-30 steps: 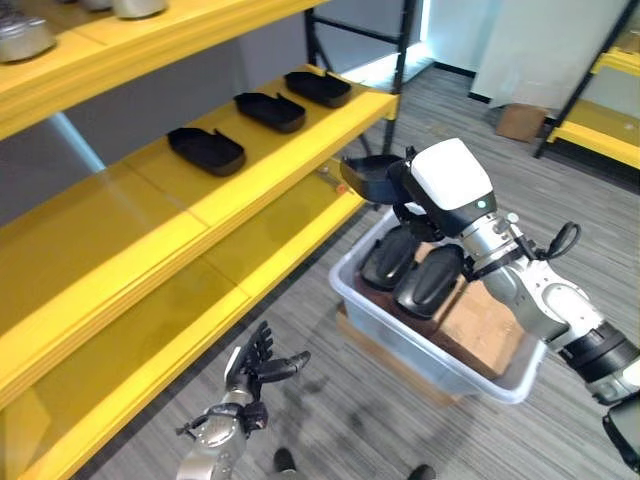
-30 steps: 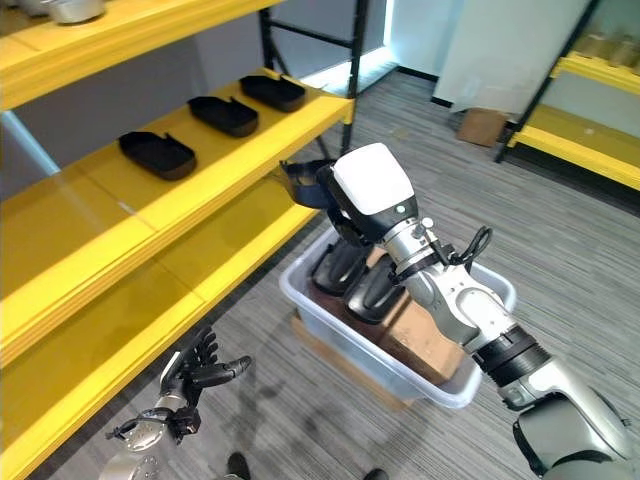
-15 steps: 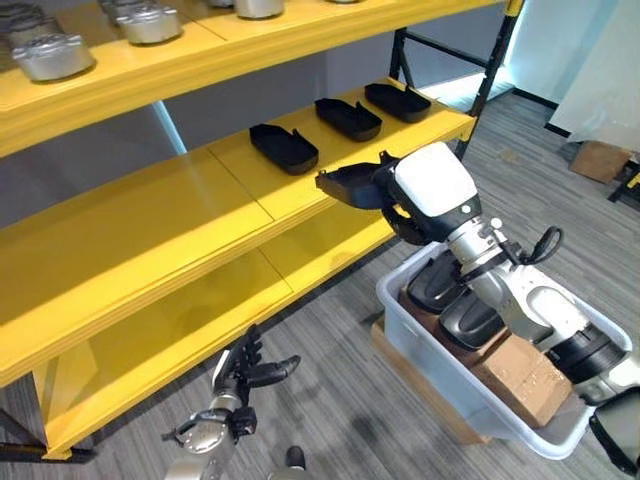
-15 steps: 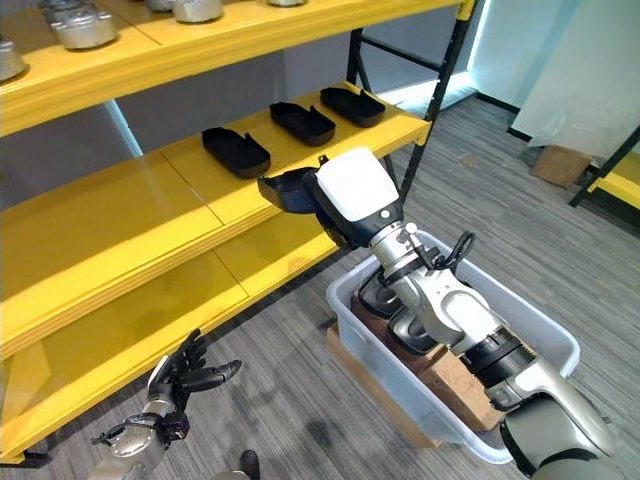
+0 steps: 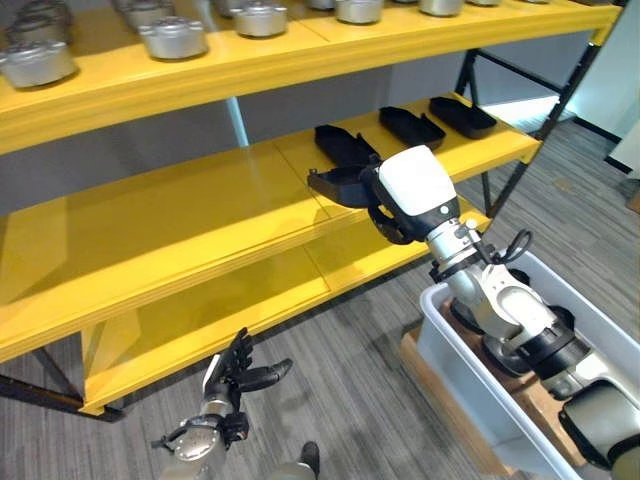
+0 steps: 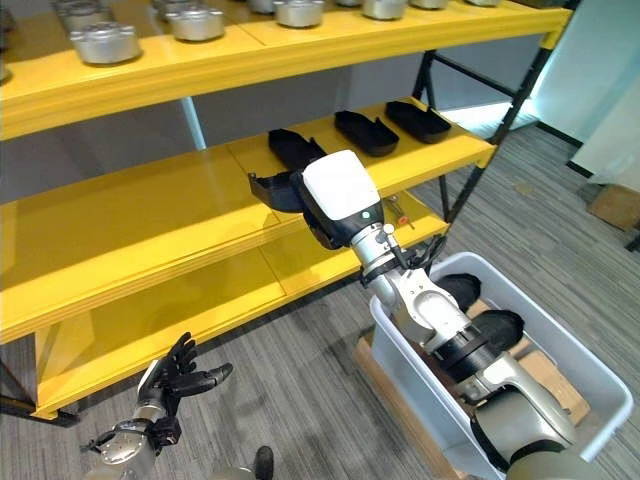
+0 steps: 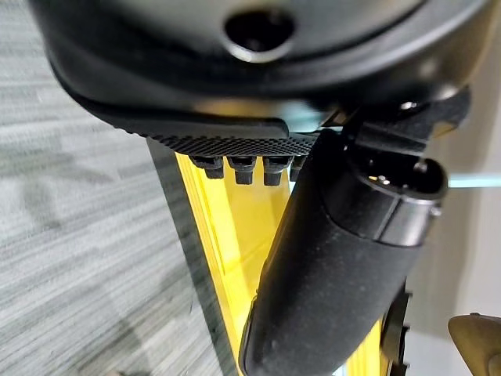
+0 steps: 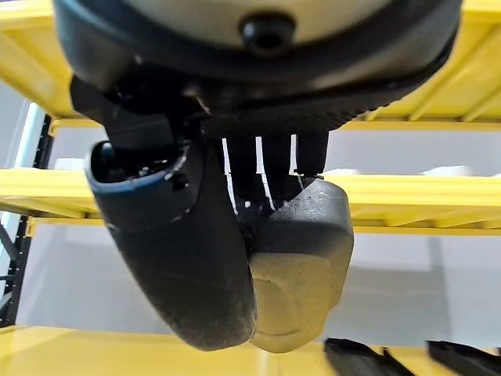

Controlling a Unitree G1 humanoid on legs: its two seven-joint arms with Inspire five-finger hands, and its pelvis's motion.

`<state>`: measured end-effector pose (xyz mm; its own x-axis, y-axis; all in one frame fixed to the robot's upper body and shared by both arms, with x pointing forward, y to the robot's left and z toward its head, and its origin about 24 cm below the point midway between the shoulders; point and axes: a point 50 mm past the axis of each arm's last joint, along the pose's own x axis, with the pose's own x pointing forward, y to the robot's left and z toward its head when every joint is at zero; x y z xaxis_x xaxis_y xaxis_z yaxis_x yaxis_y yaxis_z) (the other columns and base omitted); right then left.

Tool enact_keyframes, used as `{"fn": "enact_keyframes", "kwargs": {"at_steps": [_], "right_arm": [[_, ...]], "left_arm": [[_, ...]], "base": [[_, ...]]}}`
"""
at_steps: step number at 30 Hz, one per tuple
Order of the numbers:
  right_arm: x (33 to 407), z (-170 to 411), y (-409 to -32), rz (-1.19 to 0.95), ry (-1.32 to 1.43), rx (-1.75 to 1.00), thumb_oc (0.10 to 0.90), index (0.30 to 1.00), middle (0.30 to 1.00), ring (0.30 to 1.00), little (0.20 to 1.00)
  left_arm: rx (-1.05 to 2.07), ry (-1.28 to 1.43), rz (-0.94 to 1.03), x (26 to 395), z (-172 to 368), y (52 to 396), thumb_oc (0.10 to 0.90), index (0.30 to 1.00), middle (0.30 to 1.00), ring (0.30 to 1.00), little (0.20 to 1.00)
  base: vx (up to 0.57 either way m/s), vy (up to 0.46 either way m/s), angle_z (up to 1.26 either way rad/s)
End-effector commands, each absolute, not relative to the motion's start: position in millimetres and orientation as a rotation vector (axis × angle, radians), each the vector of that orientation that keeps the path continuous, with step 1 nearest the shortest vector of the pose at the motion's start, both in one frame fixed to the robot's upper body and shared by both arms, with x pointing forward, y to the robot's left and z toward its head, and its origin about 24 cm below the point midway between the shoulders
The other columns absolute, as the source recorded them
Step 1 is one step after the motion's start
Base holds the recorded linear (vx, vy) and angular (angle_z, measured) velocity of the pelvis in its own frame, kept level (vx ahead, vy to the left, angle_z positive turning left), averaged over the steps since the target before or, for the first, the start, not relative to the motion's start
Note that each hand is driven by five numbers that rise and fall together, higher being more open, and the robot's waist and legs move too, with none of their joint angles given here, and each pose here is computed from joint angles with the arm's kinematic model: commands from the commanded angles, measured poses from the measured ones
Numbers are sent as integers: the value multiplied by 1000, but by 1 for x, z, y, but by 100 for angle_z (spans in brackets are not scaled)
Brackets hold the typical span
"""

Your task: Move parts from the plastic box to the shelf.

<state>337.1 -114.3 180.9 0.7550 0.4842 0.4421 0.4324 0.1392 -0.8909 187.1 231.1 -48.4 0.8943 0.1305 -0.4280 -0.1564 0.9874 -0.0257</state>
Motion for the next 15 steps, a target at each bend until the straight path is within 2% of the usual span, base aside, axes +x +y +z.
{"fn": "enact_keyframes", "kwargs": {"at_steps": [1, 7, 15], "right_arm": [[343, 269, -103, -182, -1070, -1461, 400, 300, 300, 300, 300], [340, 268, -109, -163, -1067, -1409, 400, 300, 300, 300, 300], [335, 265, -113, -132, -1066, -1376, 400, 300, 300, 300, 300]], "left_arm": [[-5, 201, 89, 218, -7, 226, 900, 1000, 1000, 1000, 1000], [59, 197, 13, 229, -5, 216, 900, 1000, 1000, 1000, 1000], [33, 181, 31, 231, -5, 214, 900, 1000, 1000, 1000, 1000]], "base": [[54, 105, 85], [61, 4, 56], [222, -214, 67]]}}
